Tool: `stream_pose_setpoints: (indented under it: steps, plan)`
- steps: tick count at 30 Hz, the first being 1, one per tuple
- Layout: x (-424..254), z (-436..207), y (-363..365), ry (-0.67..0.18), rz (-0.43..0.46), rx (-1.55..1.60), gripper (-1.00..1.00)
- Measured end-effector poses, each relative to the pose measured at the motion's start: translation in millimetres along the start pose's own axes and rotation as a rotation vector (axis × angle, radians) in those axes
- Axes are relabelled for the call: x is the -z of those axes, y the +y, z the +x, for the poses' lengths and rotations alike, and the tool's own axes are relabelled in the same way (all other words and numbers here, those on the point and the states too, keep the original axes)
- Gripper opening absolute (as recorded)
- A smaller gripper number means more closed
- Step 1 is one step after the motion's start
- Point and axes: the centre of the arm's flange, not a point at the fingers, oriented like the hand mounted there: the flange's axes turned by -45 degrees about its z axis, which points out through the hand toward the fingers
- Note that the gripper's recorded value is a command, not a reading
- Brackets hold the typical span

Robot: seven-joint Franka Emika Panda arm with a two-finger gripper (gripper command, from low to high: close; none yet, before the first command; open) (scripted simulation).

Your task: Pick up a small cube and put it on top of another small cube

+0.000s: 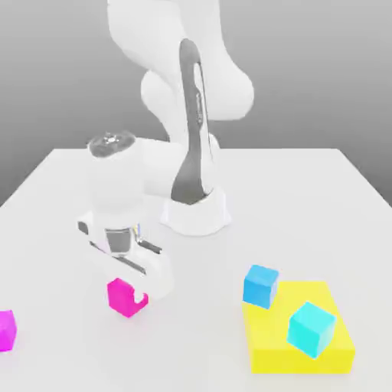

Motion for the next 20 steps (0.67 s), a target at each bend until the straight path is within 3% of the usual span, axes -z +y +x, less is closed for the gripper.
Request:
stream_pose_setpoints:
  steps: [2, 6, 11, 17, 18, 20]
  plan:
    - [17.7, -0.2, -3.1, 0.000, 0.002, -0.015, -1.00]
    - [60.7, -27.6, -89.8, 0.000, 0.010, 0.045, -1.00]
    - [115.4, -105.0, -186.1, -0.002, 0.006, 0.107, -1.00]
    - [72.4, -125.8, -203.3, 0.002, -0.002, 0.119, -1.00]
    - [64.4, -126.7, -203.1, 0.001, -0.001, 0.120, 1.00]
    - [64.5, -126.7, -203.1, 0.001, -0.001, 0.120, 1.00]
